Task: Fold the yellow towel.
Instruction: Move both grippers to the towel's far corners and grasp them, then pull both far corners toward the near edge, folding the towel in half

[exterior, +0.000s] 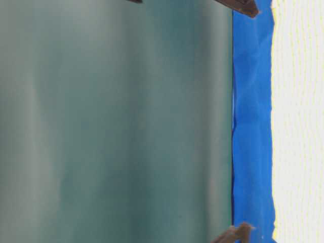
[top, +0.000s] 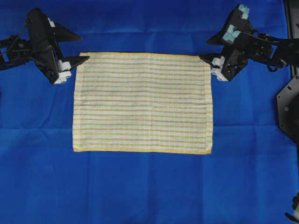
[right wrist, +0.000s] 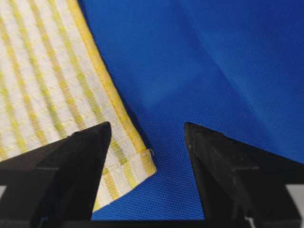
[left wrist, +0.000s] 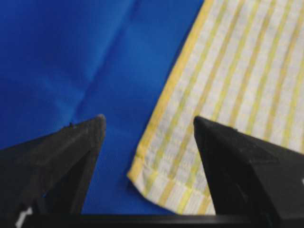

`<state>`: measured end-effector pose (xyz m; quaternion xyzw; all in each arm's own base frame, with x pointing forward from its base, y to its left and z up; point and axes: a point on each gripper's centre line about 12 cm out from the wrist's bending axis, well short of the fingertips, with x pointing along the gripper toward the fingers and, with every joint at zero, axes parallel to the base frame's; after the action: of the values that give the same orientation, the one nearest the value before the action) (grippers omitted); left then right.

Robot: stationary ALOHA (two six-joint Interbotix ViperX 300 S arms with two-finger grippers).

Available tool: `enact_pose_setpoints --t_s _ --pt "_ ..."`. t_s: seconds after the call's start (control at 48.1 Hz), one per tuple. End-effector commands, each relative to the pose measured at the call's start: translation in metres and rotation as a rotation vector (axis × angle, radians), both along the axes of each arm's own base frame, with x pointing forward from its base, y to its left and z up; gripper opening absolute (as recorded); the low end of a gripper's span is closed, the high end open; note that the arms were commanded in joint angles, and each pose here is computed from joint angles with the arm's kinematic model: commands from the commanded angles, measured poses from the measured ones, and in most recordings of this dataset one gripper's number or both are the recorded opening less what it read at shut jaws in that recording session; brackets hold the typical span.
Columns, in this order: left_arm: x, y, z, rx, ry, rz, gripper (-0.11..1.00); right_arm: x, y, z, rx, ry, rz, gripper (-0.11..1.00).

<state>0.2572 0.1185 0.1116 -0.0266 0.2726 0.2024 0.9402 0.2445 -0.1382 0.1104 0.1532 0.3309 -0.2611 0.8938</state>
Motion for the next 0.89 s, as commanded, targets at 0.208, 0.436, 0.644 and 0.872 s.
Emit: enact_pose_setpoints --t_s 0.208,0.436,0.644,0.872 --pt "0.007 0.006 -0.025 -0.024 0.040 0.017 0.67 0.003 -0.009 -0.014 0.012 0.018 -0.022 0.62" --pt "0.005 0.010 -0.036 -0.043 0.071 0.034 0.41 0.003 -0.008 -0.026 0.028 0.046 -0.022 0.43" --pt "0.000 0.007 -0.039 -0.052 0.089 0.034 0.03 0.004 -0.006 -0.026 0.023 0.038 -0.014 0.04" --pt "0.002 0.008 -0.037 -0.050 0.082 0.034 0.03 0.004 -0.007 -0.023 0.018 0.025 -0.016 0.04"
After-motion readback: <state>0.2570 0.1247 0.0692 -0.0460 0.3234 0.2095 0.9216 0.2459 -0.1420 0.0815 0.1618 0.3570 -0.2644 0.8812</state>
